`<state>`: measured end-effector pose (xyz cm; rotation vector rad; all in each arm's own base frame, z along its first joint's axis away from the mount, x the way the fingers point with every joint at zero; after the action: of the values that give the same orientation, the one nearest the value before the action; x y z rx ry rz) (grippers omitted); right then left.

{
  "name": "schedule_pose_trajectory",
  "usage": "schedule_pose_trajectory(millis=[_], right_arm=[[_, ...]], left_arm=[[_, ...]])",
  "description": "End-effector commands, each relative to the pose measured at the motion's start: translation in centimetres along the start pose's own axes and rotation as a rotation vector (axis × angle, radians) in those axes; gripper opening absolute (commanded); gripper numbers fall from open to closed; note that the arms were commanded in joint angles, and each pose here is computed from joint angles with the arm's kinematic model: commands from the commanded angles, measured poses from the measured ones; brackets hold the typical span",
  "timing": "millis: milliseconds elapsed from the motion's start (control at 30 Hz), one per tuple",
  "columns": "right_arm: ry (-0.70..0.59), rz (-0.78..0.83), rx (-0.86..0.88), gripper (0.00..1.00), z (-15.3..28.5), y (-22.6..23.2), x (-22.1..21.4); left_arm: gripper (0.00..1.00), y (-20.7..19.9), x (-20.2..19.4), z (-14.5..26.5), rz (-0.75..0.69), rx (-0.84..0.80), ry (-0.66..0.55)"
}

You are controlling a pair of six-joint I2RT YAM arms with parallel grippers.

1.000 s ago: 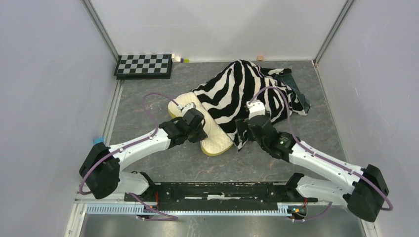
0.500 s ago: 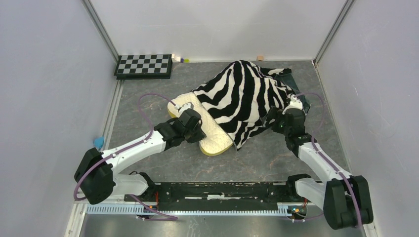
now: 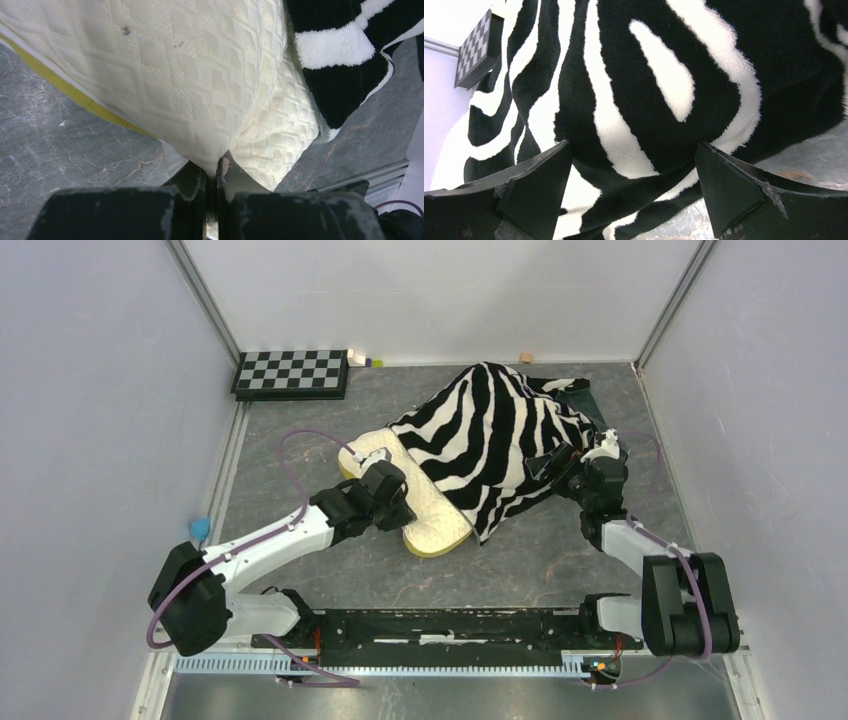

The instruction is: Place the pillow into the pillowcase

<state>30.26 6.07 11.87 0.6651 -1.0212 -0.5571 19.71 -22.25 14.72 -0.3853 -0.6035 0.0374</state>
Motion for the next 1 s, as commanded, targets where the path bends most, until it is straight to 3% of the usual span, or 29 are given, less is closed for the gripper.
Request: schedule_pose_trajectory(millis=[0,100,133,267,300,567,700,833,900,967], right_arm=[[-0.013,-0.061,0.118,0.96,-1.4,1.3,0.3],[-0.007,-0.061,0.107,0.83,-1.7,1.0,0.1],[-0.005,-0.059,0.11,0.72,-1.7,1.1,0.2],[-0.023,-0.006,0.111,0.07,-0.6,2.4,1.5],[-0.022,0.013,0.094,0.0,-0.1,2.6,1.7],[-0.154,0.198,0.063,0.0,8.4,7.6,6.6],[-0.198,0.303,0.087,0.0,13.5,12.4,10.2],[-0.194,0.347,0.119,0.0,14.3,16.5,13.5],[-0.158,0.338,0.104,0.0,11.7,17.1,14.0],[-0.117,0.351,0.043,0.0,8.1,17.4,13.4]], left_arm=[[0.02,-1.2,1.1,1.5,-0.039,-0.074,-0.033],[0.02,-1.4,1.2,1.9,-0.056,-0.092,-0.031],[0.02,-1.6,1.2,2.0,-0.062,-0.102,-0.031],[0.02,-2.5,1.5,3.5,-0.079,-0.172,-0.029],[0.02,-2.8,1.7,4.1,-0.083,-0.196,-0.032],[0.02,-6.0,1.4,11.7,-0.184,-0.442,-0.037],[0.03,-8.1,1.0,16.6,-0.198,-0.582,-0.024],[0.25,-8.8,2.8,19.9,-0.071,-0.623,-0.07],[0.48,-9.0,4.8,20.9,-0.034,-0.617,-0.11],[0.63,-8.8,7.4,20.4,-0.017,-0.581,-0.136]])
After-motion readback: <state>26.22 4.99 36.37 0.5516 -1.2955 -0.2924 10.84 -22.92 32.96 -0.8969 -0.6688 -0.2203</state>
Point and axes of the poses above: each gripper's point midway between its finger pads, its own z axis back along the fingers, its own y axis along the line the jaws close on, x = y × z, the point moved 5 cm from there along z, back along the fingers, and after that the axes turned 11 degrees about -z, right-handed, at the moved point
